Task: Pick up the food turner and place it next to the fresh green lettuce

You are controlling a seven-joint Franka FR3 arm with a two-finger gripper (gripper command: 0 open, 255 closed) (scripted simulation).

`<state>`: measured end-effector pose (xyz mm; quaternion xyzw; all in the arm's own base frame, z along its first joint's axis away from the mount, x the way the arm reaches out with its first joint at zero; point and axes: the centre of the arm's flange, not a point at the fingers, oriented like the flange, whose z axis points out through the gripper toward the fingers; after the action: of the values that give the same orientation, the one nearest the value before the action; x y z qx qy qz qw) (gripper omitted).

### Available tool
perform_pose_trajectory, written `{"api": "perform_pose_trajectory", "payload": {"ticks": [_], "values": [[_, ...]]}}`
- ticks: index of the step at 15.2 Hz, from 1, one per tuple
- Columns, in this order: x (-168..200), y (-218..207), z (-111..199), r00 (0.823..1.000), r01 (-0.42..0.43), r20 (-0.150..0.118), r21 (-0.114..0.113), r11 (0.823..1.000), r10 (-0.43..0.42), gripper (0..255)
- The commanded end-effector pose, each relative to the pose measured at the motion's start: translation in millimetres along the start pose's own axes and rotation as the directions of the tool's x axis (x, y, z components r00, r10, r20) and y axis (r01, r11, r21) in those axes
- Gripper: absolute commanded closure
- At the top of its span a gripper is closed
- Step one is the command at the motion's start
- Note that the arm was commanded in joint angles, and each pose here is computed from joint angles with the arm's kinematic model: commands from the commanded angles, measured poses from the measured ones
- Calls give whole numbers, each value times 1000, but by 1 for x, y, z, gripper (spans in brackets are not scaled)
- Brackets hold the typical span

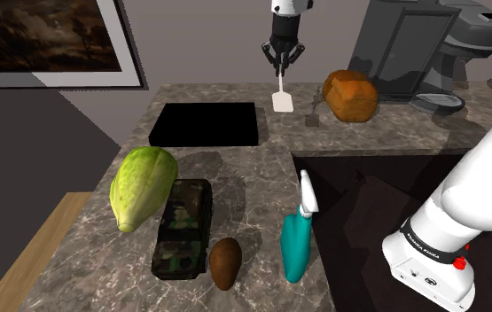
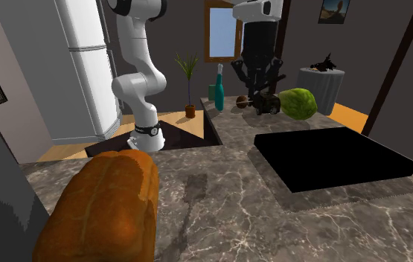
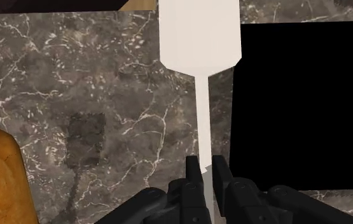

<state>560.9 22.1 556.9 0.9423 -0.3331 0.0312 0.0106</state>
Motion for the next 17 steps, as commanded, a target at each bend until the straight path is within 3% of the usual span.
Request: {"api": "perform_pose_trajectory", "payload": {"ticks": [1, 17], "values": [[-25, -8, -2, 1000, -1, 0, 0, 1000, 1, 255], [-223, -80, -16, 1000, -1, 0, 0, 1000, 1, 255]]}}
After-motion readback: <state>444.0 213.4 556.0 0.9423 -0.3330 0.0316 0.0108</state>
